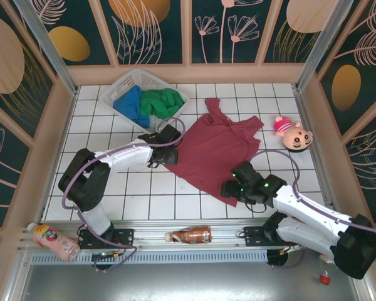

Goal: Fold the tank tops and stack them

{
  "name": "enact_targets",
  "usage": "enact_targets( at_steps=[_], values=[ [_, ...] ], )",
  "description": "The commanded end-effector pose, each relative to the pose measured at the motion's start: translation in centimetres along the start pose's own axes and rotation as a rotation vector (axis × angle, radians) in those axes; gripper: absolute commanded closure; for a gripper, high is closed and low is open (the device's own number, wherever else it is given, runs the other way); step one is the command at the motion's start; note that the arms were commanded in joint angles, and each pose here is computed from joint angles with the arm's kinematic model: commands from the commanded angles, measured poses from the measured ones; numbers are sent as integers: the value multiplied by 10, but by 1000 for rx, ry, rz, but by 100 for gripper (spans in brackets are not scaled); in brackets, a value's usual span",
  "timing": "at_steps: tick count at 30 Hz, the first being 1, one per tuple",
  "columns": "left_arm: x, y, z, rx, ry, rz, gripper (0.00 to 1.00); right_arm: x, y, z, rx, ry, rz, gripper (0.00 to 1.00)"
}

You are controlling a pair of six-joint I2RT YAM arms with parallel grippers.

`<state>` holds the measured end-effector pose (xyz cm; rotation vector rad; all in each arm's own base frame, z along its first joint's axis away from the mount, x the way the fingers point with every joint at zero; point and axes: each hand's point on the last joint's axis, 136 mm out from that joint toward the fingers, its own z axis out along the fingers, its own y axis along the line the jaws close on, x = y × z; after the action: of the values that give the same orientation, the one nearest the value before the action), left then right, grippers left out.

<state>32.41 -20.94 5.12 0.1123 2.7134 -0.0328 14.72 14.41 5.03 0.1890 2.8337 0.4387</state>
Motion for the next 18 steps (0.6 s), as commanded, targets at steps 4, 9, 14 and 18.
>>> enact_targets(
  at_steps=[4,9,14,18],
  values=[
    [-24,16,26,-16,-73,-17,33,4,-10,18,50,-6,73,24],
    [-6,10,41,37,-2,-3,41,9,-10,30,51,19,73,28],
    [15,12,50,43,68,23,53,14,-15,38,78,38,72,34],
    [34,16,52,49,122,33,59,23,-13,43,70,82,73,40]
  ],
)
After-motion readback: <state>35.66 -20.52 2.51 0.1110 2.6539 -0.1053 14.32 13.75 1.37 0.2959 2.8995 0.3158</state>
